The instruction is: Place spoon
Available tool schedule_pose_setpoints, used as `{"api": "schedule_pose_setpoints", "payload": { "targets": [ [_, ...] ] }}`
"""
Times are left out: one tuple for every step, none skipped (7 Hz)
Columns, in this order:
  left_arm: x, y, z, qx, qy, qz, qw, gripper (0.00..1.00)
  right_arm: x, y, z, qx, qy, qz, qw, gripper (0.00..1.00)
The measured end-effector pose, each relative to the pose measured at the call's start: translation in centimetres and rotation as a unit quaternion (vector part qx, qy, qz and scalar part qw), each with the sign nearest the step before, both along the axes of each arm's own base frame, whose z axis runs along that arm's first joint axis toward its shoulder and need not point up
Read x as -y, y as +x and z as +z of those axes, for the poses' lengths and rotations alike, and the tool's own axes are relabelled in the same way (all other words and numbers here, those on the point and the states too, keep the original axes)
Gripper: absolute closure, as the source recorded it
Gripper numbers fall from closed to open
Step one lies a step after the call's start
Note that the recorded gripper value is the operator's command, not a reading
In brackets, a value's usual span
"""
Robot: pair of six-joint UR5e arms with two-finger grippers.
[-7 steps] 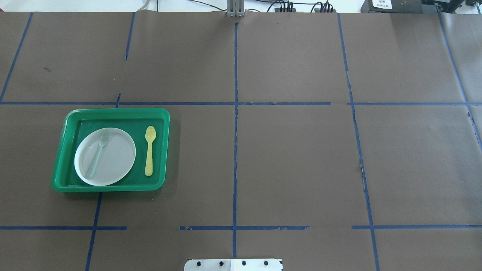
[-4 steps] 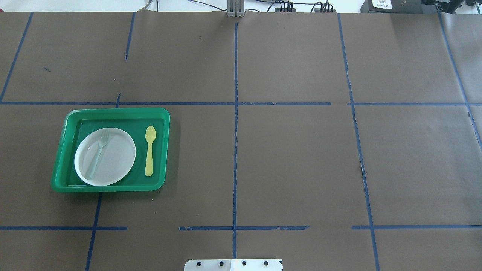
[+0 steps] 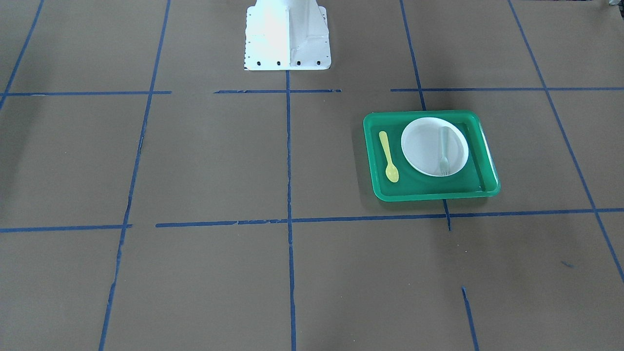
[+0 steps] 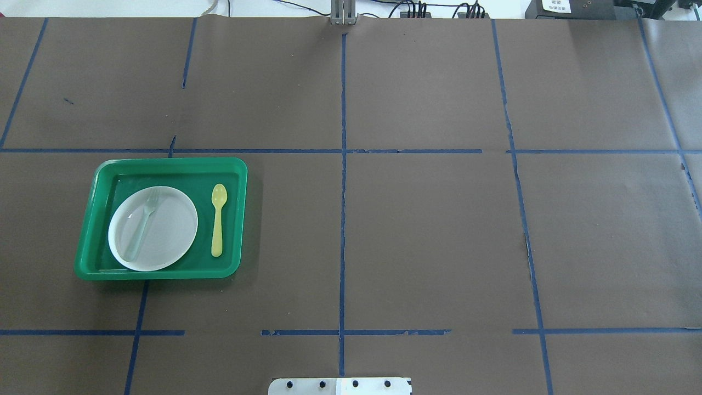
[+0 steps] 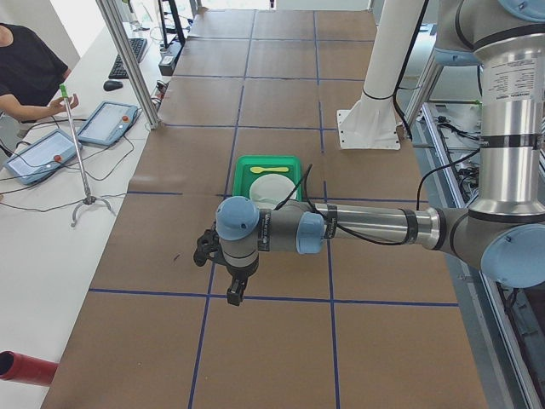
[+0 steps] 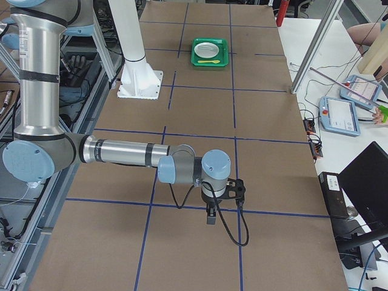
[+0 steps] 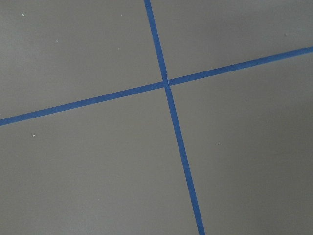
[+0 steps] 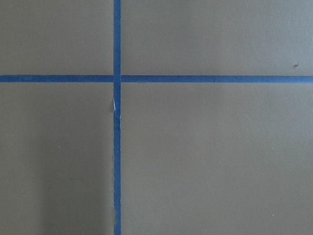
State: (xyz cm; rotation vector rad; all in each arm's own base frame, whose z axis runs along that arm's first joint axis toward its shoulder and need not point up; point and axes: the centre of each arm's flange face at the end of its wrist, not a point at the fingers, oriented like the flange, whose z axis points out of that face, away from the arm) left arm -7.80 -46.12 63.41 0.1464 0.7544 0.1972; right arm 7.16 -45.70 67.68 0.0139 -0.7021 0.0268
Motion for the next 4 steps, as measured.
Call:
{"api": "schedule_pose_setpoints", "payload": {
  "targets": [
    [0.6,-0.3,0.0,0.013,0.004,-0.002,0.9999,0.0,0.0,0.0,0.0,0.0,0.0,0.0,1.0,0.0],
    [1.2,-0.4,-0.2,0.019,0.008,-0.002,0.9998,0.0,0.0,0.0,0.0,0.0,0.0,0.0,1.0,0.0],
    [1.5,-0.3,-0.4,0.022,0.011,-0.001,0.9997,0.0,0.0,0.0,0.0,0.0,0.0,0.0,1.0,0.0],
    [1.6,-0.3,-0.8,0.022,0.015,0.0,0.9996,0.0,0.0,0.0,0.0,0.0,0.0,0.0,1.0,0.0]
  ]
}}
